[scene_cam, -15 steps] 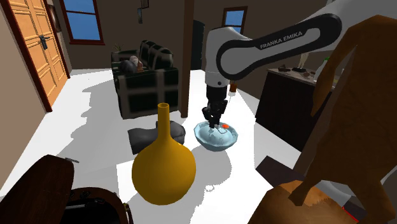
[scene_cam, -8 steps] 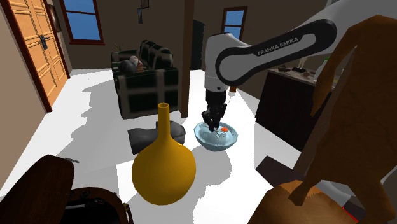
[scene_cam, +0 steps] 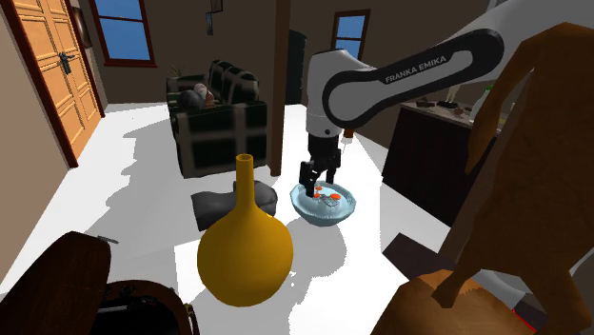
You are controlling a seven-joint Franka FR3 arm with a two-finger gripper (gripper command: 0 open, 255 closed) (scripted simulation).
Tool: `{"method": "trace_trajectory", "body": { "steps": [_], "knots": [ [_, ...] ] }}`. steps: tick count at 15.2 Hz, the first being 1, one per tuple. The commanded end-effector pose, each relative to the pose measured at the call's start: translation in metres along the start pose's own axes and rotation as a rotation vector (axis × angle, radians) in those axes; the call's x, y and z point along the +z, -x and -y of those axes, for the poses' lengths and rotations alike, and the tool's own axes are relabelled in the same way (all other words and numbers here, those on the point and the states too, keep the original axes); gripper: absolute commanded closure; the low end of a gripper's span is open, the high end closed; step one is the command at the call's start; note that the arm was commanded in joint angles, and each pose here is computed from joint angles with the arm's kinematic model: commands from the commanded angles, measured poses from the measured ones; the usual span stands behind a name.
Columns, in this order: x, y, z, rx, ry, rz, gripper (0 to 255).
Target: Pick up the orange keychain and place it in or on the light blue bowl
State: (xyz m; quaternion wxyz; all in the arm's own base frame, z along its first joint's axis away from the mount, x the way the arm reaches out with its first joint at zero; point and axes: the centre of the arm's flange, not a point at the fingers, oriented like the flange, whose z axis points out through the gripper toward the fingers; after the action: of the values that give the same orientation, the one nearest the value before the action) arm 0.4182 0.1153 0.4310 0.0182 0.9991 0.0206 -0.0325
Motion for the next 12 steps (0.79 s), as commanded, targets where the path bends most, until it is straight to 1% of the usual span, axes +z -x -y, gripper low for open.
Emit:
{"method": "trace_trajectory", "body": {
  "steps": [1,5,12],
  "knots": [
    [0.000,0.000,0.000,0.000,0.000,0.000,0],
    [-0.050,0.000,0.000,0.000,0.000,0.000,0],
    [-0.050,0.000,0.000,0.000,0.000,0.000,0]
  ]
}}
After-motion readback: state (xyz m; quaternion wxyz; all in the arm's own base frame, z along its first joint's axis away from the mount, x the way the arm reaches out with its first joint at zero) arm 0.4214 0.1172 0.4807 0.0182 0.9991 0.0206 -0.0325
